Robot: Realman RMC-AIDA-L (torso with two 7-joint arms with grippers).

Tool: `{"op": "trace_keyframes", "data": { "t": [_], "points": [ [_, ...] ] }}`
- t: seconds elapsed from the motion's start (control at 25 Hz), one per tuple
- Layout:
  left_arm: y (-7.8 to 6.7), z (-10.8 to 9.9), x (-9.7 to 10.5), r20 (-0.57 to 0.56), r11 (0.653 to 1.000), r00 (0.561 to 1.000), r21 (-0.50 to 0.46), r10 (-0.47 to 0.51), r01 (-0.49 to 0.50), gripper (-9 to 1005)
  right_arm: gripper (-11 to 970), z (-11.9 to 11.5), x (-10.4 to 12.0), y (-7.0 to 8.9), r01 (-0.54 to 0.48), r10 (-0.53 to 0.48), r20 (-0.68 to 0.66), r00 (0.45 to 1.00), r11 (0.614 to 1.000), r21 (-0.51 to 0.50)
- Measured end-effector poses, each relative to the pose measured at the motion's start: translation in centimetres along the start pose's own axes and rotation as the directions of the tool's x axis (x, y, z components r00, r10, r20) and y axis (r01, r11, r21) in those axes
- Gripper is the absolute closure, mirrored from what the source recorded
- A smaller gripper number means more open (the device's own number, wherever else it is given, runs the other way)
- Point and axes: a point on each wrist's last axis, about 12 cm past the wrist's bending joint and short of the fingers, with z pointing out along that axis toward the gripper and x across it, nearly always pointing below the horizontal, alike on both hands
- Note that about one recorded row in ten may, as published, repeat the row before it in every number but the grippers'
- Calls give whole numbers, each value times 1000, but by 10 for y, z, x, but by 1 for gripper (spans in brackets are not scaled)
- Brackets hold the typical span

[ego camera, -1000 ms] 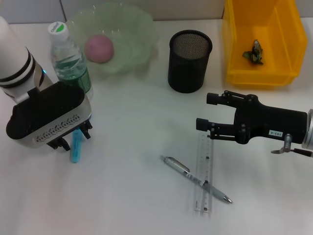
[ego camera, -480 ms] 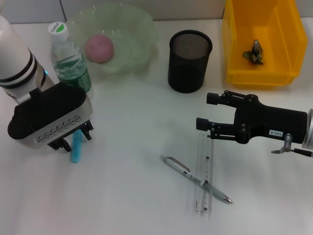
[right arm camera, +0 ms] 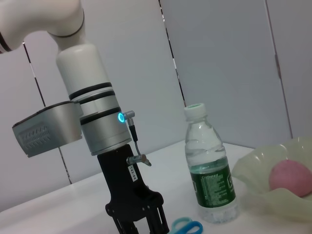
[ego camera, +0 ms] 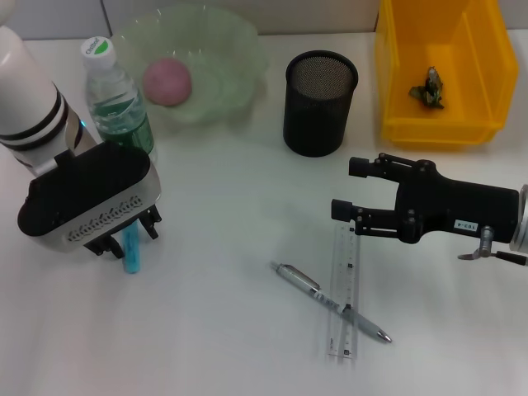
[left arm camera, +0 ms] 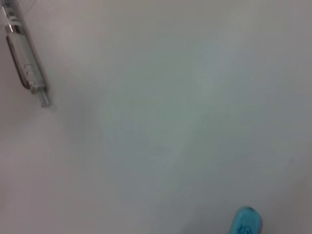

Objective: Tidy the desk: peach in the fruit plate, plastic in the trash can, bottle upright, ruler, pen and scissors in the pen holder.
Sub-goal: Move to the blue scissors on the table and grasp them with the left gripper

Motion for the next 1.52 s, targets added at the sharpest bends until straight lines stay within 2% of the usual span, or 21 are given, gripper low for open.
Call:
{"op": "trace_keyframes", "data": {
  "t": [1.52],
  "points": [
    [0,4,-3,7,999,1000,22,-23,23,639,146,-2,3,2,-9,9,-4,1000,1000,2]
  ]
}}
